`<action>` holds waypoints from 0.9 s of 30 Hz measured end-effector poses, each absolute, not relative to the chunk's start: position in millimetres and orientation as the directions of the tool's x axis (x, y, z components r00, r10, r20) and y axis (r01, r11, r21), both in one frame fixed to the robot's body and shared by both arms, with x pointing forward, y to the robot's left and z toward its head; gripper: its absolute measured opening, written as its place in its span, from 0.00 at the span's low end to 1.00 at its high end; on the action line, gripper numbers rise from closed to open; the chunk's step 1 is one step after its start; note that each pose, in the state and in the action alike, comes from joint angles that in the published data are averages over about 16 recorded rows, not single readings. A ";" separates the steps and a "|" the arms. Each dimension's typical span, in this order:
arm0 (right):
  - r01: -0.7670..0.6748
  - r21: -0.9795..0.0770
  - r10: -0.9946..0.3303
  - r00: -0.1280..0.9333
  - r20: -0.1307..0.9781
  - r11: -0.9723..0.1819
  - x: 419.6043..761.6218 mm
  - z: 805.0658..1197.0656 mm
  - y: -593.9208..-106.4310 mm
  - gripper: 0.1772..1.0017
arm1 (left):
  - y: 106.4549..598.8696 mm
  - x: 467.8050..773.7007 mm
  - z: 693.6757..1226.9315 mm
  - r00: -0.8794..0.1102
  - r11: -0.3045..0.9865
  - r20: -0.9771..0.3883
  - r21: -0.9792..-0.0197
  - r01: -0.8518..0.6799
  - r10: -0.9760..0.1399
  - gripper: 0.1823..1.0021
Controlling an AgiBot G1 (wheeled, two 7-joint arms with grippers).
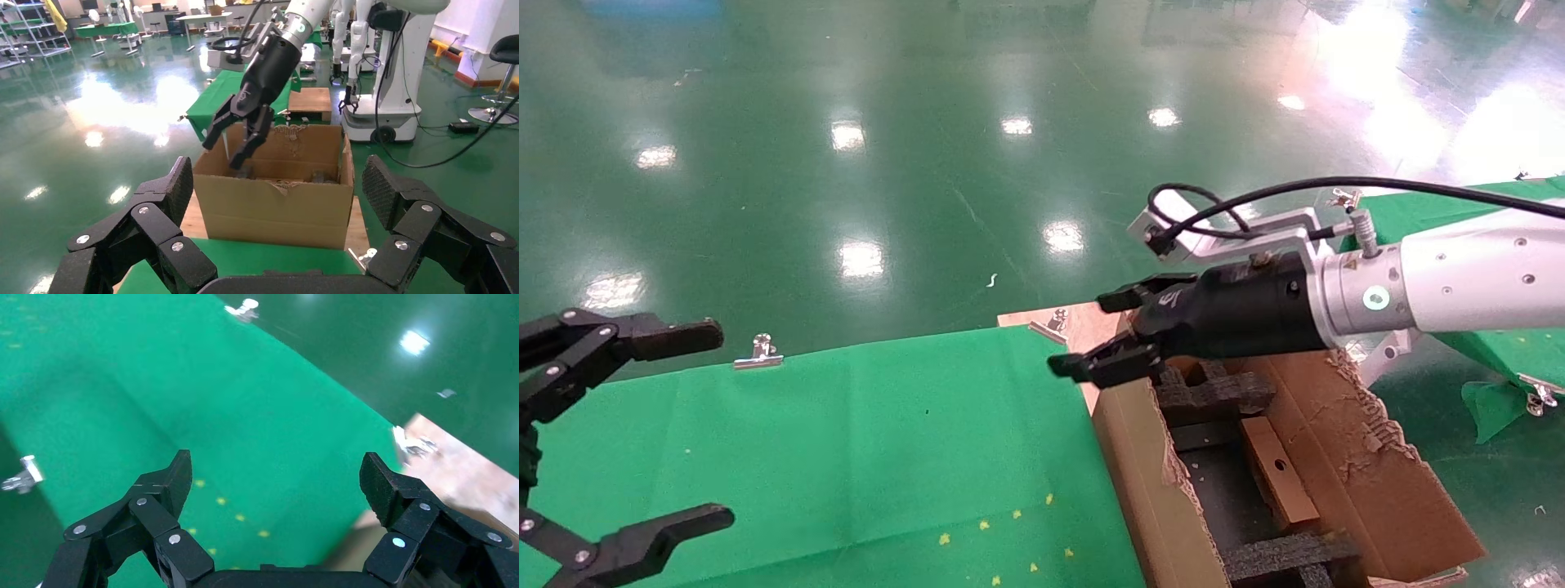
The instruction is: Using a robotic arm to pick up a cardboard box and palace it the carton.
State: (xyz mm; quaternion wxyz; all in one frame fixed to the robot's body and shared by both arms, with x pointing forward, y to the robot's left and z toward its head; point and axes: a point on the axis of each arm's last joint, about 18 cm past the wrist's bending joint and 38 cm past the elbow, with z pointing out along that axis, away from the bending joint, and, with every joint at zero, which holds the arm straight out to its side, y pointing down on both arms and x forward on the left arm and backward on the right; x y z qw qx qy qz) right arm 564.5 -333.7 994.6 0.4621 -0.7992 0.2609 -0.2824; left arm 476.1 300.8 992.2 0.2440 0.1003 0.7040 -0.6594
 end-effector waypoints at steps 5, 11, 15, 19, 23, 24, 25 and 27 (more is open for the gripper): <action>-0.089 -0.896 -0.599 0.772 0.214 -0.435 554.9 990.4 -322.6 1.00 | 300.8 476.1 992.2 -0.861 0.110 -0.476 -0.879 0.463 -0.181 1.00; 0.005 -0.910 -0.498 0.836 0.231 -0.414 541.7 987.5 -311.5 1.00 | 300.8 476.1 992.2 -0.861 0.110 -0.476 -0.879 0.463 -0.181 1.00; 0.075 -0.919 -0.431 0.867 0.252 -0.387 532.1 986.7 -305.9 1.00 | 300.8 476.1 992.2 -0.861 0.110 -0.476 -0.879 0.463 -0.181 1.00; 0.148 -0.925 -0.366 0.887 0.281 -0.351 522.0 986.7 -301.8 1.00 | 300.8 476.1 992.2 -0.861 0.110 -0.476 -0.879 0.463 -0.181 1.00; 0.224 -0.926 -0.307 0.897 0.318 -0.304 511.3 987.4 -299.2 1.00 | 300.8 476.1 992.2 -0.861 0.110 -0.476 -0.879 0.463 -0.181 1.00; 0.243 -0.925 -0.293 0.898 0.328 -0.291 508.5 987.7 -298.8 1.00 | 300.8 476.1 992.2 -0.861 0.110 -0.476 -0.879 0.463 -0.181 1.00; 0.263 -0.924 -0.280 0.898 0.339 -0.278 505.7 988.0 -298.6 1.00 | 300.8 476.1 992.2 -0.861 0.110 -0.476 -0.879 0.463 -0.181 1.00; 0.301 -0.920 -0.255 0.897 0.362 -0.249 500.1 988.6 -298.3 1.00 | 300.8 476.1 992.2 -0.861 0.110 -0.476 -0.879 0.463 -0.181 1.00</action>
